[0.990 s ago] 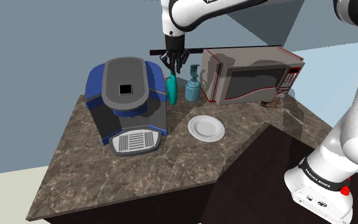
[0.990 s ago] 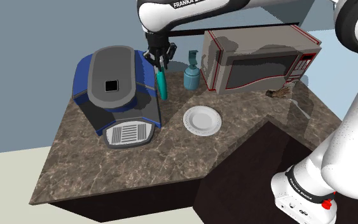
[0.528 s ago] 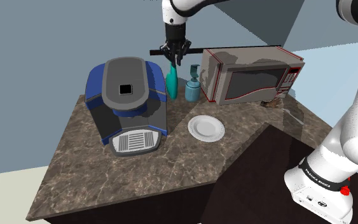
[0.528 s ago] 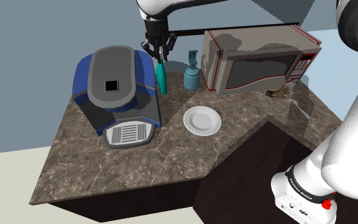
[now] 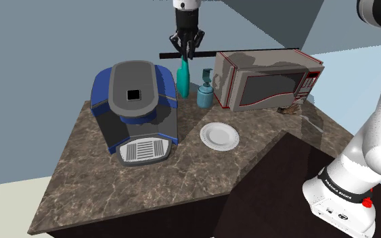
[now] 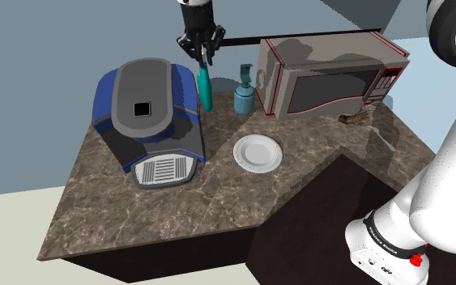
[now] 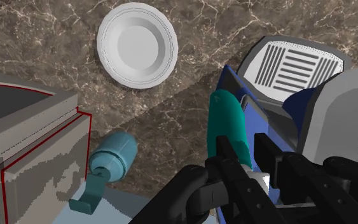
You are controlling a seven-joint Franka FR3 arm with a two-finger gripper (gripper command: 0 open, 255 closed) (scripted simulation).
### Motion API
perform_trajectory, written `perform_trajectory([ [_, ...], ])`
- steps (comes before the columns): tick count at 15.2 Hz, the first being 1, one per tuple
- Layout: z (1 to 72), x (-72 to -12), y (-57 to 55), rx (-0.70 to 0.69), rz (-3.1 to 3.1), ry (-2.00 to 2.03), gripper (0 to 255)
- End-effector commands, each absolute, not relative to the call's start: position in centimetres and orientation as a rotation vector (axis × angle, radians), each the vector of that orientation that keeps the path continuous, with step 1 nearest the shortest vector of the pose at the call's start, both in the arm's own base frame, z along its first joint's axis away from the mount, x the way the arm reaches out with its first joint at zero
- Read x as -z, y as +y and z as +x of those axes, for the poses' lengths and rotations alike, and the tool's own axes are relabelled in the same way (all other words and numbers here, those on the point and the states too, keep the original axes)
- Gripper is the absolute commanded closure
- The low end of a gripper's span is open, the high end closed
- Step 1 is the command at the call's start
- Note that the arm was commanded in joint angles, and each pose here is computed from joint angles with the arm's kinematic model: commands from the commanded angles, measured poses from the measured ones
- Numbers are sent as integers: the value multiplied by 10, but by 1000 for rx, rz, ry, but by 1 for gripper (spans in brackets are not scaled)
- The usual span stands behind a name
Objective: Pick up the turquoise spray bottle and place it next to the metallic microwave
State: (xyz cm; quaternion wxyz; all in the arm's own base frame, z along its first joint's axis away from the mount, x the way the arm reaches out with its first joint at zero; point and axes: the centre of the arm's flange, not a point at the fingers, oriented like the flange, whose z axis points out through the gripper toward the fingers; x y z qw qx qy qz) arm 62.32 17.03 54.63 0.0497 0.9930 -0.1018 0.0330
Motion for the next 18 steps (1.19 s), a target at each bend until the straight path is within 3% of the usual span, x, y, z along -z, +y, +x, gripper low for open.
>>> perform_trajectory([
  [1, 622, -556, 171, -100, 3025, -310, 255],
  [18, 622, -642, 171, -100, 3025, -310, 255],
])
